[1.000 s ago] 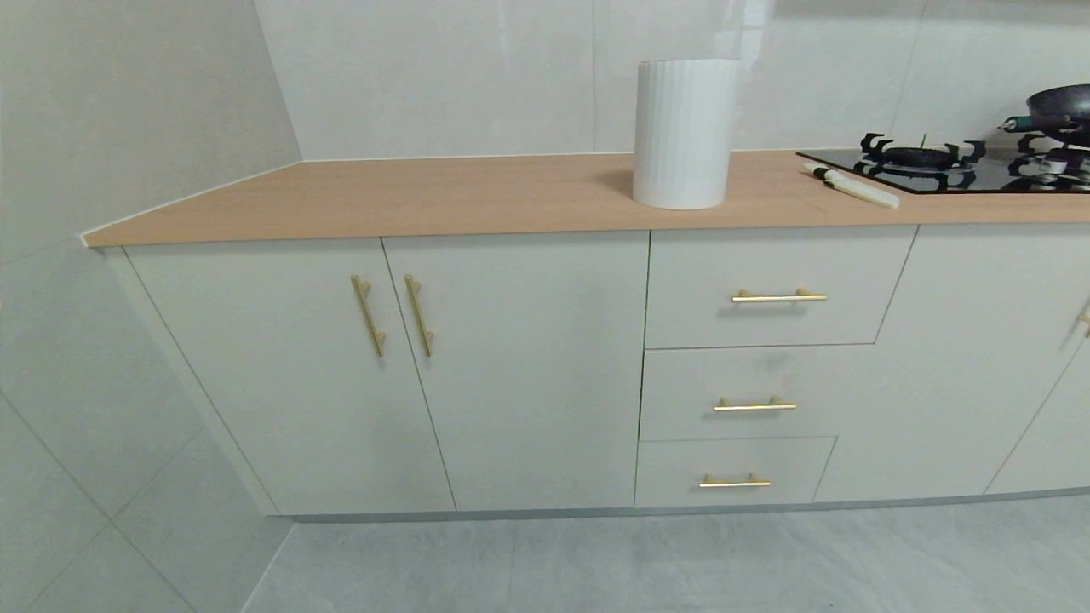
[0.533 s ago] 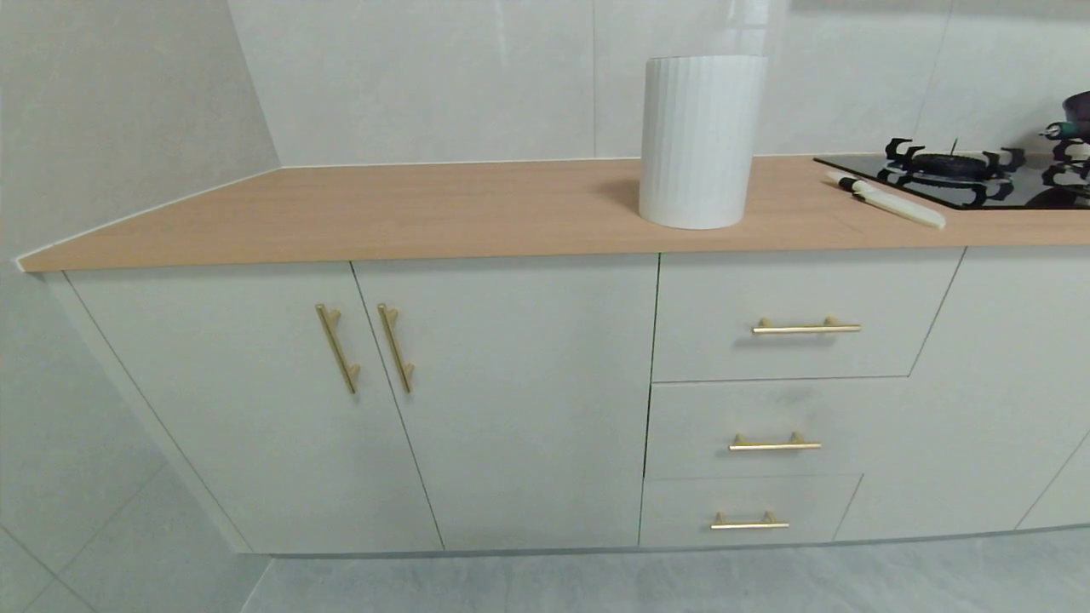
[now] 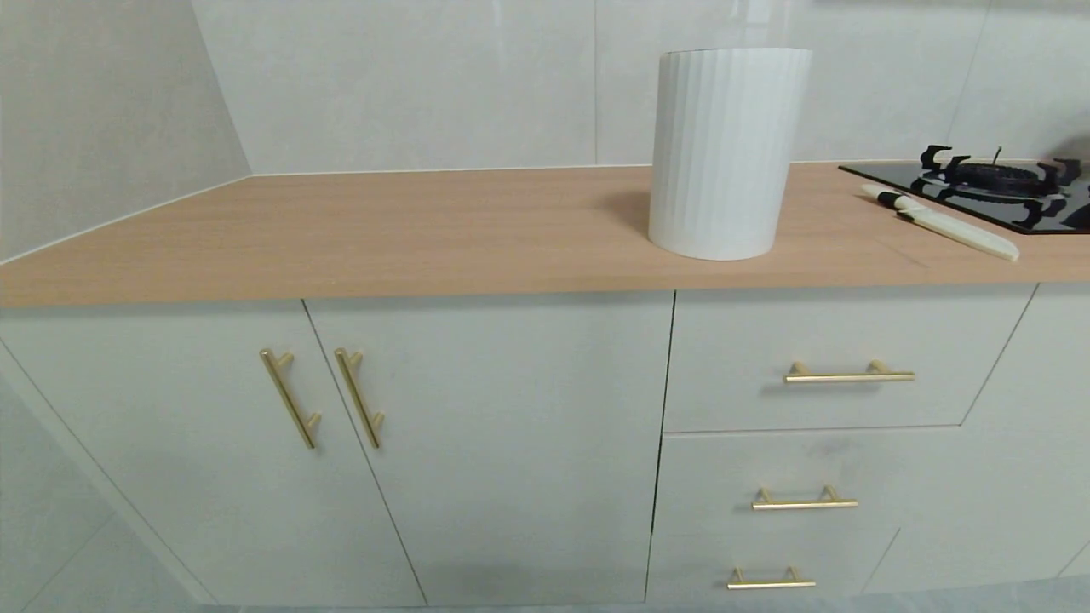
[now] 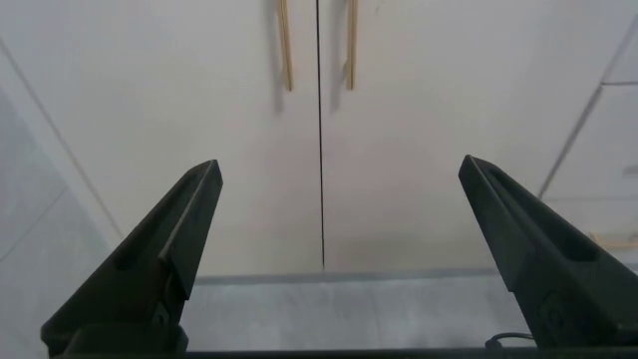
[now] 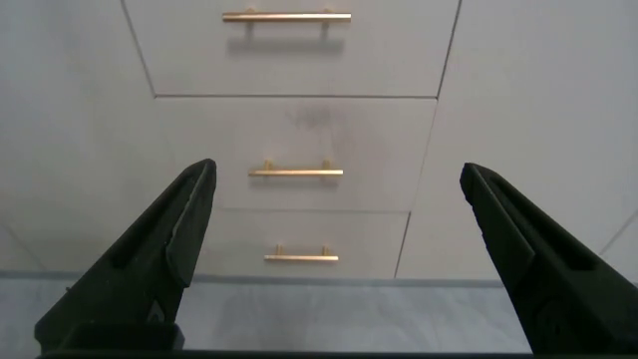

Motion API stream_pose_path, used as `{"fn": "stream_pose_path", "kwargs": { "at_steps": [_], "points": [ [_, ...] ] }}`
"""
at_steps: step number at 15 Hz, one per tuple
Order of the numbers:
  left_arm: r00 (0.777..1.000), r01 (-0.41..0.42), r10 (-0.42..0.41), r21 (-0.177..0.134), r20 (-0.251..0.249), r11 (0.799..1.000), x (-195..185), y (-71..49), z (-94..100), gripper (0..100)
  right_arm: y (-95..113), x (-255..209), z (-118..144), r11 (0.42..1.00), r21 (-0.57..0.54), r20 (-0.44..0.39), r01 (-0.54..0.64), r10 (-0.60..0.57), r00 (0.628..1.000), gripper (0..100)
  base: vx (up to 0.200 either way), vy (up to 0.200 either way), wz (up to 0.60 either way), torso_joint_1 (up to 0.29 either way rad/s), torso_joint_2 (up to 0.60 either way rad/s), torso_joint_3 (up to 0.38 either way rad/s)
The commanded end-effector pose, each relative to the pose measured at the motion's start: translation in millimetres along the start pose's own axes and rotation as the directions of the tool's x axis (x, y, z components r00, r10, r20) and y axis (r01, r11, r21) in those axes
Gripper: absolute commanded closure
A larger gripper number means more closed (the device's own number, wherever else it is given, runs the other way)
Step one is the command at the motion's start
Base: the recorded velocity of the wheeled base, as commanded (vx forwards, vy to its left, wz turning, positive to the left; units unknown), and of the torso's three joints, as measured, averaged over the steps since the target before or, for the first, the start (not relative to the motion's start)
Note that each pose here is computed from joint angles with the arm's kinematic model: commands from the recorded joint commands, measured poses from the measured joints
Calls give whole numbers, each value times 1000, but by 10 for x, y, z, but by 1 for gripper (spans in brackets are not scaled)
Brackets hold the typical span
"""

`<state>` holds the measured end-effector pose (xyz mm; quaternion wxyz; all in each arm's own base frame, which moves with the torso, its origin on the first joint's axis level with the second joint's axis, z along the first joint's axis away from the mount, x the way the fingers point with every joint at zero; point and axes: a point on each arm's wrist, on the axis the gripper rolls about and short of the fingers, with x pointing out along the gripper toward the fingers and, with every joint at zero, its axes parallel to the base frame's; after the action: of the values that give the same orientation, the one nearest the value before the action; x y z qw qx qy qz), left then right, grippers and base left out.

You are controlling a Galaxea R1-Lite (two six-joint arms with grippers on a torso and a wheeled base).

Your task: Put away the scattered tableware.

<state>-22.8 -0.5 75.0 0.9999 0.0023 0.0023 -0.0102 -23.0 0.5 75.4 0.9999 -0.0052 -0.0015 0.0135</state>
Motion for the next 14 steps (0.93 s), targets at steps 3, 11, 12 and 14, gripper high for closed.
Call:
{"fn": "stream_pose_path", "kwargs": {
  "at_steps": [3,11,12,14],
  "points": [
    [1000,1,-1,0,0,1000,0,0,0,0,0,2,1,1000,0,-3,-1,1,1000,0,67,0,0,2,2,1],
    [1000,0,0,-2,0,1000,0,0,0,0,0,2,1,1000,0,-3,-1,1,1000,0,0,-25,0,-1,0,0],
    [1000,0,0,-2,0,1000,0,0,0,0,0,2,1,1000,0,-3,-1,1,1000,0,0,-200,0,7,-2,7],
    [1000,0,0,-2,0,1000,0,0,0,0,0,2,1,1000,0,-3,-1,1,1000,0,0,-200,0,5,2,2]
  ]
}}
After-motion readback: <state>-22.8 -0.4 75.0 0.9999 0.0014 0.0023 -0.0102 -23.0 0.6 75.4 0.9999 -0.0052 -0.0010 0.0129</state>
